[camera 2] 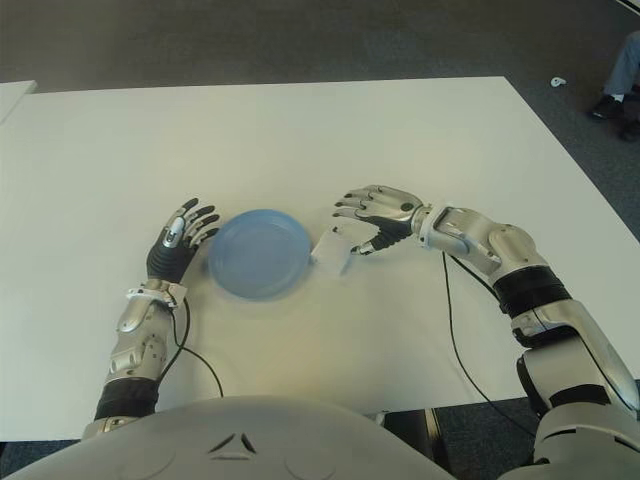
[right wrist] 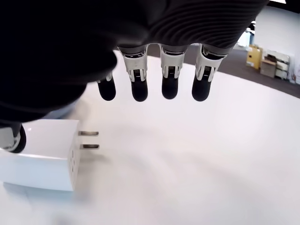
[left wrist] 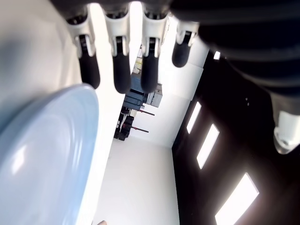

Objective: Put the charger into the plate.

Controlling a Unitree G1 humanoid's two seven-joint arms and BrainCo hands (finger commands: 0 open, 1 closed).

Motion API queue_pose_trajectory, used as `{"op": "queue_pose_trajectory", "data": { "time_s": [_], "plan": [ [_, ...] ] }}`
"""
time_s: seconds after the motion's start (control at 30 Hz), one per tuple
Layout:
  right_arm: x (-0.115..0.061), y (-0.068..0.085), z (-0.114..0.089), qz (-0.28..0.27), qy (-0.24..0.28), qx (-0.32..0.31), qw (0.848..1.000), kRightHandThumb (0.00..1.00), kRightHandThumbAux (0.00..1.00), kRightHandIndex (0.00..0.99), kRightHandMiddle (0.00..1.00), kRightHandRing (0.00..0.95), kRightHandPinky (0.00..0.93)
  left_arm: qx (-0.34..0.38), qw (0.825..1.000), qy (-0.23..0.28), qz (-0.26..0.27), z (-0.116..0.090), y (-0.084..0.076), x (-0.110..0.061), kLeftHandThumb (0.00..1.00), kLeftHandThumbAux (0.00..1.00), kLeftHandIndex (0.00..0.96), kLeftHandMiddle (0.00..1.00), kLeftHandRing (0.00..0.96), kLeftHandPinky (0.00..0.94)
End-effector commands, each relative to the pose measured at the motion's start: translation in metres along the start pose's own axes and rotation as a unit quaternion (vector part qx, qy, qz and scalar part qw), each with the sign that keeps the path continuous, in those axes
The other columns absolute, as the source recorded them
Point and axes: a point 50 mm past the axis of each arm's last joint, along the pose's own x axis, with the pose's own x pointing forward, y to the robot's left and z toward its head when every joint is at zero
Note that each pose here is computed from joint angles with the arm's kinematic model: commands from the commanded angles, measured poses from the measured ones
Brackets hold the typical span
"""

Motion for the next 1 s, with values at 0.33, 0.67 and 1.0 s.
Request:
{"op": "queue_pose_trajectory", "data": {
  "time_s": [0.33, 0.67, 1.0],
  "plan": [
    [0.018, 0.005, 0.010, 0.021, -0.049, -0.042, 0.998, 0.480, 0.236, 0.000, 0.000, 0.000, 0.000, -0.008, 1.000, 0.007, 0.000, -0.007, -0.003, -0.004, 0.004, 0.475, 0.130, 0.234, 0.249, 0.272],
    [0.020, 0.007, 0.010, 0.025, -0.072, -0.072, 0.994, 0.467, 0.226, 0.000, 0.000, 0.000, 0.000, 0.001, 1.000, 0.004, 0.004, -0.007, -0.006, -0.006, 0.000, 0.474, 0.134, 0.244, 0.255, 0.274],
    [0.021, 0.009, 0.007, 0.008, -0.094, -0.118, 0.989, 0.449, 0.244, 0.000, 0.000, 0.000, 0.000, -0.001, 1.000, -0.002, 0.007, -0.007, -0.006, -0.008, 0.000, 0.476, 0.142, 0.250, 0.261, 0.281]
  ]
}}
